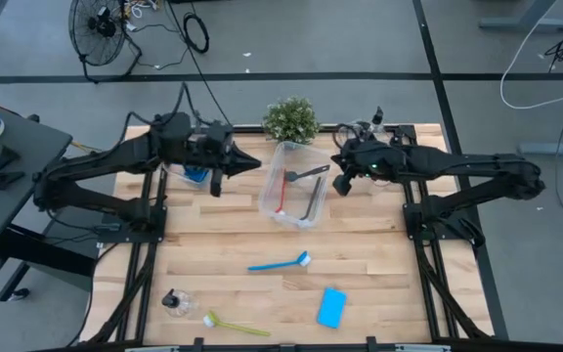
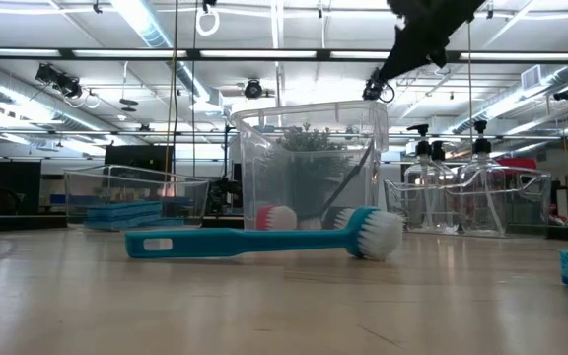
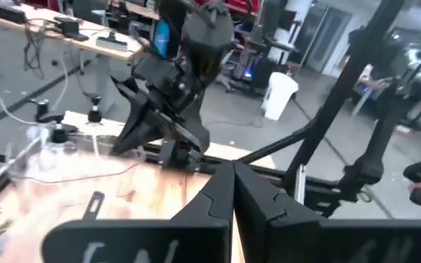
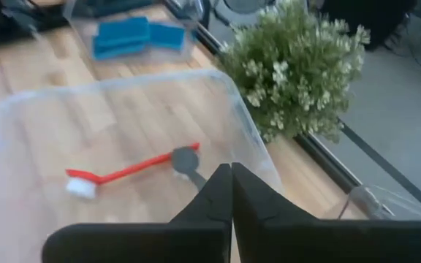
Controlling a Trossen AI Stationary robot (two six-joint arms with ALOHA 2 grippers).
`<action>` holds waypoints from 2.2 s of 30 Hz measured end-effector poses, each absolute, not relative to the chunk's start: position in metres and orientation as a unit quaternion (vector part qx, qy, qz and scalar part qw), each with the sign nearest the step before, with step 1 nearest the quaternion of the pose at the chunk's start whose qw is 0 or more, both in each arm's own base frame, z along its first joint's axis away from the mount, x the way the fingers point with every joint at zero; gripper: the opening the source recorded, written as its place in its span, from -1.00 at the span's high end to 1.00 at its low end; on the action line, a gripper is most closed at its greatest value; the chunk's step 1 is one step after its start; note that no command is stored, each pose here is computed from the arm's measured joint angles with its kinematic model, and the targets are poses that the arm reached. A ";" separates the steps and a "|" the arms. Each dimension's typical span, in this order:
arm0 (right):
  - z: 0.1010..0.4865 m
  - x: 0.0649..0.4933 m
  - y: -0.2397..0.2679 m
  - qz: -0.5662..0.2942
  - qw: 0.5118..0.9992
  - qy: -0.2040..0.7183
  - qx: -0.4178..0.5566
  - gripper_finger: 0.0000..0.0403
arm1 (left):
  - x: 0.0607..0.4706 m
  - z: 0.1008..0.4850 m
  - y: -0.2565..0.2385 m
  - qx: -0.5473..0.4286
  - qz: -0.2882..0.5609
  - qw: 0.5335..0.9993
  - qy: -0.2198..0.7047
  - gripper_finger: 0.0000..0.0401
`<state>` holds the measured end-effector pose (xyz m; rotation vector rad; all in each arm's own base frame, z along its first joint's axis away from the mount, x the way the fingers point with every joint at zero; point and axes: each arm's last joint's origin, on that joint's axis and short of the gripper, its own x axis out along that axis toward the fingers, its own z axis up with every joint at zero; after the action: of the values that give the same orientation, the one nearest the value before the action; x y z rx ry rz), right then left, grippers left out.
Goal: Pick & Place Kitchen Sink Supplies
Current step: Adjust the gray dish brush in the transparent container
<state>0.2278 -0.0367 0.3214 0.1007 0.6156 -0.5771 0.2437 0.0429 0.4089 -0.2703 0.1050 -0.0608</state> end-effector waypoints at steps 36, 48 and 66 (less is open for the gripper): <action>0.270 0.252 -0.072 -0.306 0.845 0.423 0.114 1.00 | 0.201 0.389 0.039 -0.106 0.061 0.969 0.217 0.93; 0.272 0.256 -0.071 -0.264 0.860 0.408 0.155 1.00 | 0.202 0.390 0.039 -0.104 0.063 0.971 0.207 0.94; 0.273 0.253 -0.083 -0.320 0.849 0.395 0.145 1.00 | 0.202 0.390 0.039 -0.103 0.064 0.971 0.207 0.94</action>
<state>0.2526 -0.0834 0.2728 0.3053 0.8322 -0.6733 0.2022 0.0390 0.3903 -0.2083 0.4180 0.1293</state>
